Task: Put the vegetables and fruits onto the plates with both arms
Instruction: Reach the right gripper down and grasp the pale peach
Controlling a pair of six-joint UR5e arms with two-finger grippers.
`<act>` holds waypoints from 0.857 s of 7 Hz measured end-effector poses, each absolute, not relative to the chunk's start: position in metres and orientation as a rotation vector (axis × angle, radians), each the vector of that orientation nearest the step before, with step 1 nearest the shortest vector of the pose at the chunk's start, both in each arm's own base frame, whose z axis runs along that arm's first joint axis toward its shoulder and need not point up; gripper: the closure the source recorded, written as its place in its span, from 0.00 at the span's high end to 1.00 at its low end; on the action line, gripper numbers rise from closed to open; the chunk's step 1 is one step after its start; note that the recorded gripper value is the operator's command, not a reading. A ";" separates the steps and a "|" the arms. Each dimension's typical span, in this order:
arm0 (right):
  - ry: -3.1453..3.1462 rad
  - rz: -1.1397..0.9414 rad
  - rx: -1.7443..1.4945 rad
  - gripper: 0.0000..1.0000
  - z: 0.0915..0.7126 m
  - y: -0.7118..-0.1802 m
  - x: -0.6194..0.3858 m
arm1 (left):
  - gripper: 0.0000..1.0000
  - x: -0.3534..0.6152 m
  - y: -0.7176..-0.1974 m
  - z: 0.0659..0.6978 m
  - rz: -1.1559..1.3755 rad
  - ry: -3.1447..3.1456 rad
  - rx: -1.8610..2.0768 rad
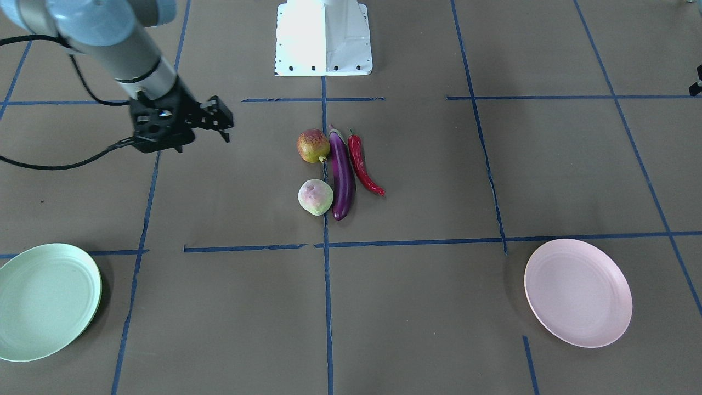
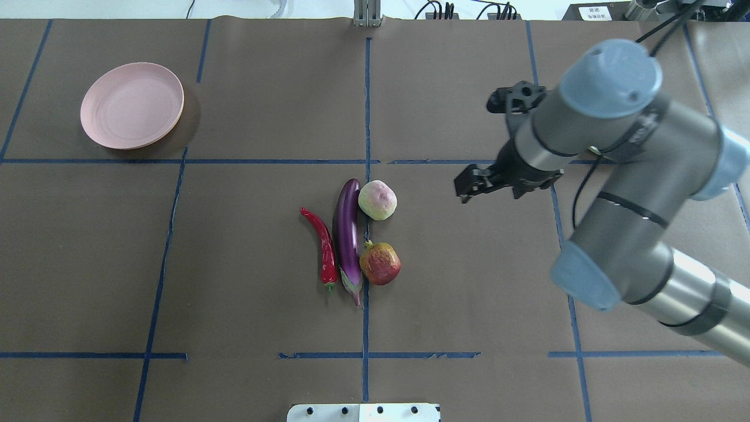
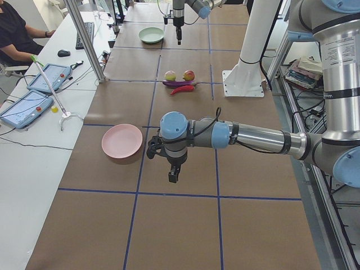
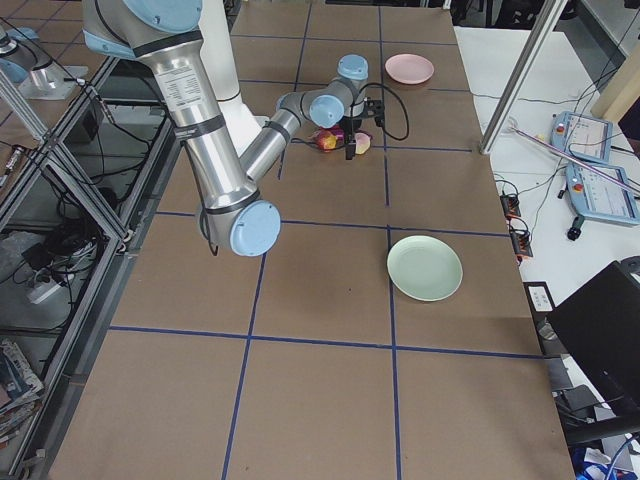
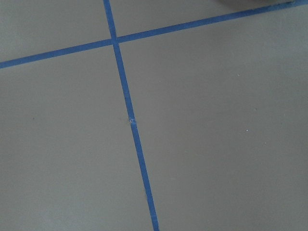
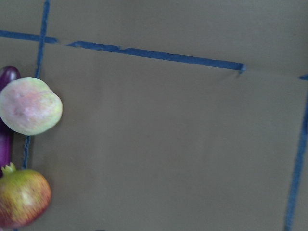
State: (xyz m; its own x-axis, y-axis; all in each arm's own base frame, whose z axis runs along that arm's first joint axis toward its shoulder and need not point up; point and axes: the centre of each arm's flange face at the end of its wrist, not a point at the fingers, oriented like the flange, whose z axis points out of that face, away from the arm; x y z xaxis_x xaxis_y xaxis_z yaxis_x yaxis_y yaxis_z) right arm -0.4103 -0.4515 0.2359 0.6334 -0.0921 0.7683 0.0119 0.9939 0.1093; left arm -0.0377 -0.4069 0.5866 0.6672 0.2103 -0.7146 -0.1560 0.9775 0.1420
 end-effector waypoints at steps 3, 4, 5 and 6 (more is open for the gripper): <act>-0.934 0.264 0.132 1.00 0.191 -0.477 -0.551 | 1.00 -0.037 -0.408 0.583 0.209 0.814 0.076; -0.924 0.307 0.141 1.00 0.195 -0.481 -0.570 | 1.00 -0.037 -0.408 0.582 0.211 0.814 0.080; -0.899 0.324 0.143 0.99 0.204 -0.483 -0.586 | 1.00 -0.037 -0.408 0.580 0.212 0.814 0.082; -0.871 0.324 0.143 0.69 0.214 -0.482 -0.601 | 1.00 -0.037 -0.408 0.579 0.213 0.814 0.084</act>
State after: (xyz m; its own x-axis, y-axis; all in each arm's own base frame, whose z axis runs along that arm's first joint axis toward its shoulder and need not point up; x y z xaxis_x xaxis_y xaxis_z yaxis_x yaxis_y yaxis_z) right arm -0.6013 -0.4823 0.2137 0.5990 0.2209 0.7697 -0.3362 0.9418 -0.0087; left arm -0.0372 -0.4077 0.5794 0.6666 0.2203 -0.7122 -0.1561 0.9754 0.1556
